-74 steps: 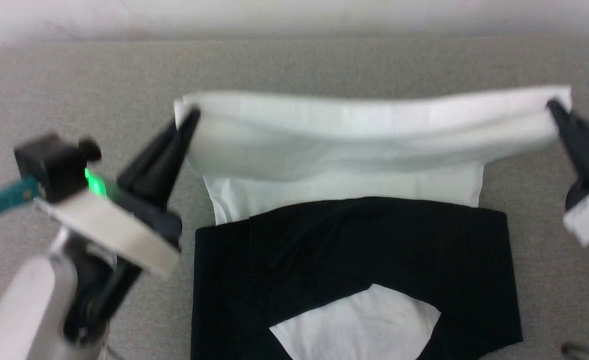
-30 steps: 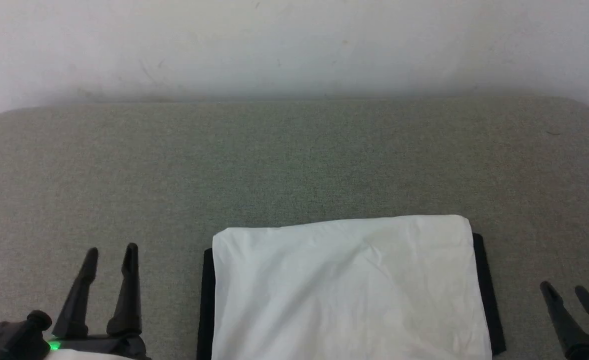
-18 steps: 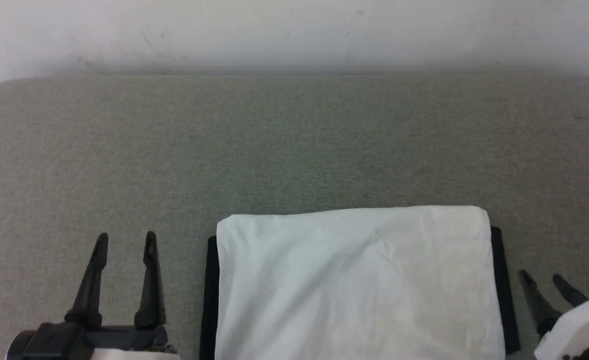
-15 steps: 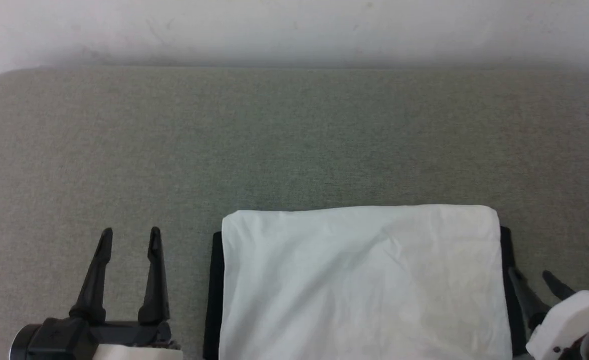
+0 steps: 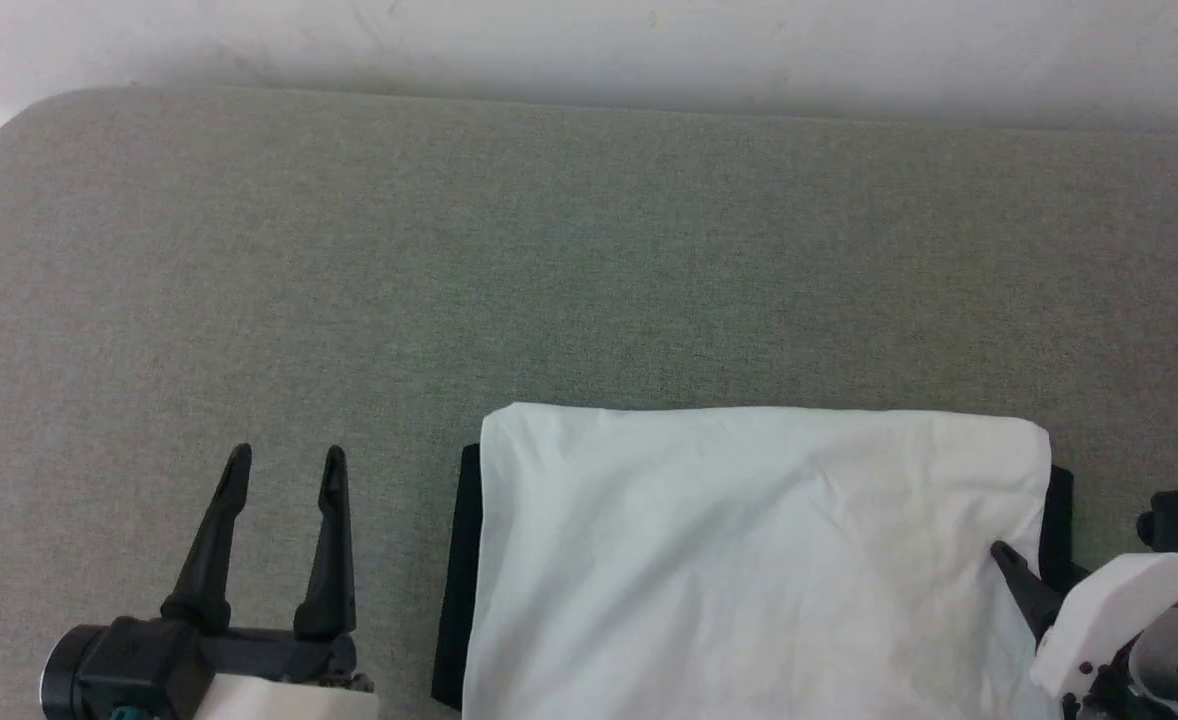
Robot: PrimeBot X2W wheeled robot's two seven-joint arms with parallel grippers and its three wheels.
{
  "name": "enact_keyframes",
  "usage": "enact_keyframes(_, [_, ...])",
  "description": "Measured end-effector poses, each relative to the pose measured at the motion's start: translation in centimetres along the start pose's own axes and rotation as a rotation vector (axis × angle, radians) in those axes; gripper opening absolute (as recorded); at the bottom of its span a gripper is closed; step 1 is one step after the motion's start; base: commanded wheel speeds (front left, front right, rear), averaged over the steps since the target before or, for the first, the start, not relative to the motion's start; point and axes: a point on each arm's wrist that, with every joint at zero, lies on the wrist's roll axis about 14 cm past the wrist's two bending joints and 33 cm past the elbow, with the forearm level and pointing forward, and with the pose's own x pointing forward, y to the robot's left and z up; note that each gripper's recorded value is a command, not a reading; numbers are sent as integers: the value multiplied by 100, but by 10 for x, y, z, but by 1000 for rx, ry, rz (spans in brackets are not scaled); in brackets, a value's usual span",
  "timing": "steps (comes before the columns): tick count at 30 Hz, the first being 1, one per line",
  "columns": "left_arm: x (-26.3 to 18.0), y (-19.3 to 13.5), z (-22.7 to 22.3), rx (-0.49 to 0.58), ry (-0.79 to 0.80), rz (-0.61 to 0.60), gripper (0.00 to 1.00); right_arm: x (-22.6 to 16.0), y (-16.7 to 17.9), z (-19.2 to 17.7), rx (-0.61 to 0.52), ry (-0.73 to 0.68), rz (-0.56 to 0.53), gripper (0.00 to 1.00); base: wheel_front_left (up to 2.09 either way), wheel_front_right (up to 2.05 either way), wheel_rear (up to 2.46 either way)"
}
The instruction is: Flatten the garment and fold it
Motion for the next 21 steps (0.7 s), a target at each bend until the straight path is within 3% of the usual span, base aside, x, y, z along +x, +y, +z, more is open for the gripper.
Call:
enact_keyframes(5, [2,-3,3,-10,-13,-13,100,2,14,1,-16,2,38,0,0,0,0])
enact_keyframes(10, [2,-6,8,-32,-27,-26,100,-8,1,12,-18,-49,3,0,0,0,0])
enact_keyframes(21, [-3,-22,11,-61,-39,-82,100,-87,-118,65,-40,-231,-348,0,0,0,0])
